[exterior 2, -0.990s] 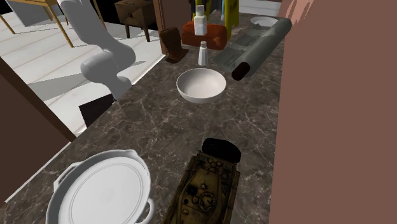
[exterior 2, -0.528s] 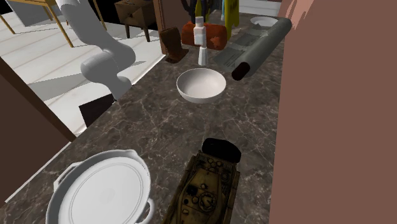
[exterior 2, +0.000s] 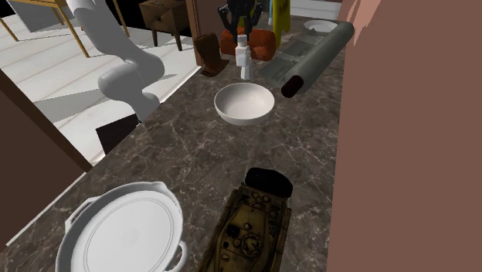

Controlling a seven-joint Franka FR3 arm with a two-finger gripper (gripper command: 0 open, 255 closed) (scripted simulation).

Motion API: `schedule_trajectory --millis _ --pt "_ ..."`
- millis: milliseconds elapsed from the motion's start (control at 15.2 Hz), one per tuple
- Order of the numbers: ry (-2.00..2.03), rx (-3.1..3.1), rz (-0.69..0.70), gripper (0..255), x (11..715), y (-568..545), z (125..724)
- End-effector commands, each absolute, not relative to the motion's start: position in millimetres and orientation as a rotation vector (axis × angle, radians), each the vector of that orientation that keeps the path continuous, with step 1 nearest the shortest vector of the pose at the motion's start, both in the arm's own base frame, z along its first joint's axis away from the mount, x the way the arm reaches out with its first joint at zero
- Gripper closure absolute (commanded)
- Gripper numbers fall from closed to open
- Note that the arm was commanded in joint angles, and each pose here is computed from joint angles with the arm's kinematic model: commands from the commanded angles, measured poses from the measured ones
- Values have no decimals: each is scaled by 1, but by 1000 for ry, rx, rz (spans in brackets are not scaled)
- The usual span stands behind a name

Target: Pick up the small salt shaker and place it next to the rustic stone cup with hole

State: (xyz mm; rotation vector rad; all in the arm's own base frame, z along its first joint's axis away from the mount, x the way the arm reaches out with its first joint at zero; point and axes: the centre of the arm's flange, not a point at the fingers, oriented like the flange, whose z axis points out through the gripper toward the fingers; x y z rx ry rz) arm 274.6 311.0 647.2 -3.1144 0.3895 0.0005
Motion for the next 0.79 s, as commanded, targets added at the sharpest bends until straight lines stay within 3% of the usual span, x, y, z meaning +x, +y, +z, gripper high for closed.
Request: schedule_trajectory --millis 0,726 --pt "390 -3114 0 255 275 312 636" --pt "390 -3114 0 255 275 312 578"
